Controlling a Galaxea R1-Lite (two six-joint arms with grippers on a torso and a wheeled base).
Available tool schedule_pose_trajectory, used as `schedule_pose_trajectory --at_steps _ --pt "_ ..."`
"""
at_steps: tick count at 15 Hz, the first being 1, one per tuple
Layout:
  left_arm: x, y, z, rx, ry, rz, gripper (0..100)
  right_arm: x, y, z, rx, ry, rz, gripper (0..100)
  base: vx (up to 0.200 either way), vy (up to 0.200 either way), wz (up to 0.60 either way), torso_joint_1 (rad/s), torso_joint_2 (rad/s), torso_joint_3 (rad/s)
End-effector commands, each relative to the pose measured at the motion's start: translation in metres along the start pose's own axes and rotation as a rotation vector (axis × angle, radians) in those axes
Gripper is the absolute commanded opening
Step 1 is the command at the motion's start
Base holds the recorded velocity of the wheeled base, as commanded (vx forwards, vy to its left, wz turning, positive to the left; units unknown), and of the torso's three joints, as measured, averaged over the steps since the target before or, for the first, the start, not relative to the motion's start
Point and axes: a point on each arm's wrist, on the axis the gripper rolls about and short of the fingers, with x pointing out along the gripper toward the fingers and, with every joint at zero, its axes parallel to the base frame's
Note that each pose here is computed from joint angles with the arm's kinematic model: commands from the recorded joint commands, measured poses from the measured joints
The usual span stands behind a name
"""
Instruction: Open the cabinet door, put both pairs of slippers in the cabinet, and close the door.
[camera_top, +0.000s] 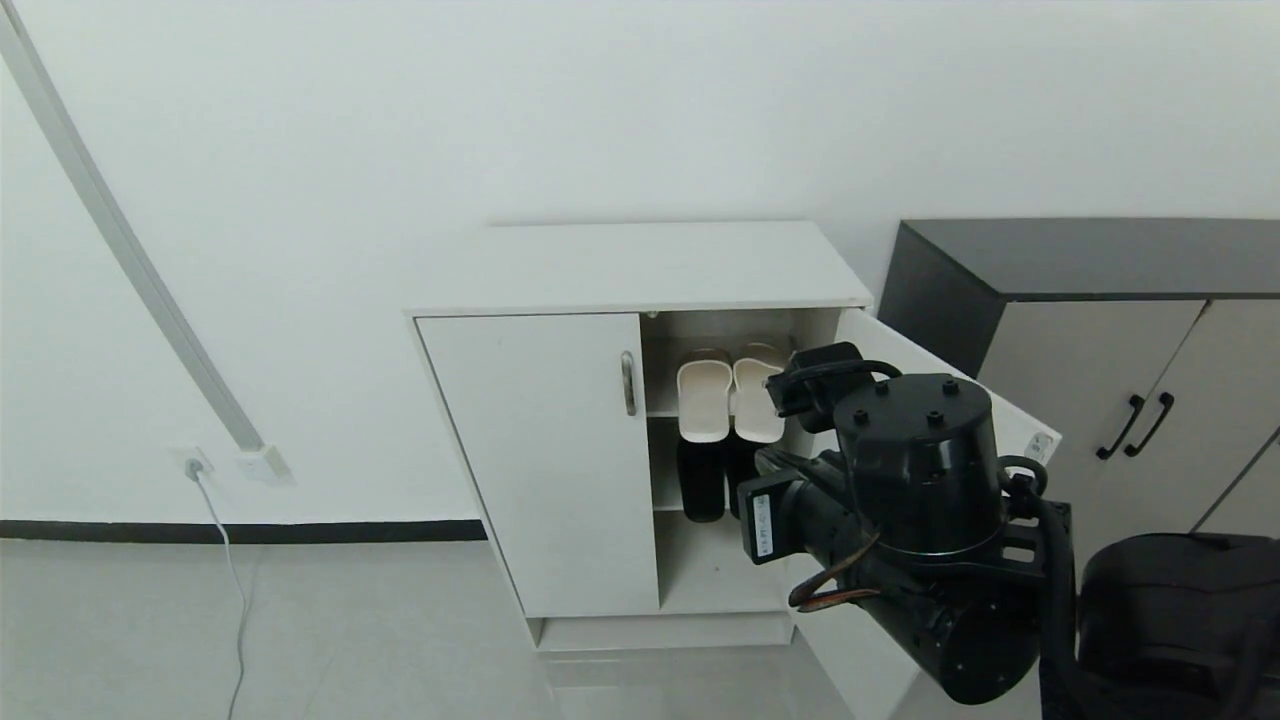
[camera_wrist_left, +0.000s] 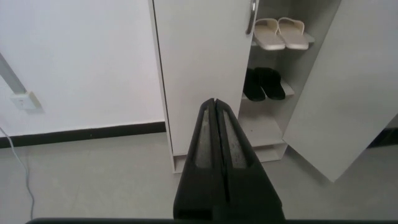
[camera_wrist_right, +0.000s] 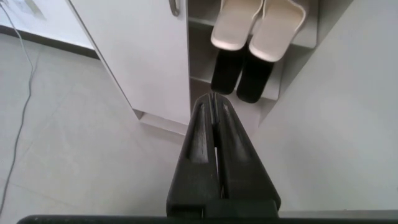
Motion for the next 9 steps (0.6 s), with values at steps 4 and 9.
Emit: schedule_pose_trajectory --at_steps 4,9 --pt "0.0001 0.0 0.0 0.0 0.001 0.001 0 -0.0004 -0.0003 0.0002 0.0 -0.001 0.0 0 0.0 0.0 0.0 0.225 -0.54 -0.317" --pt "0.0001 0.0 0.0 0.0 0.001 0.001 0 -0.0005 -0.0005 -0.0005 0.0 0.0 0.0 0 0.0 0.0 0.0 0.252 -0.58 -0.332"
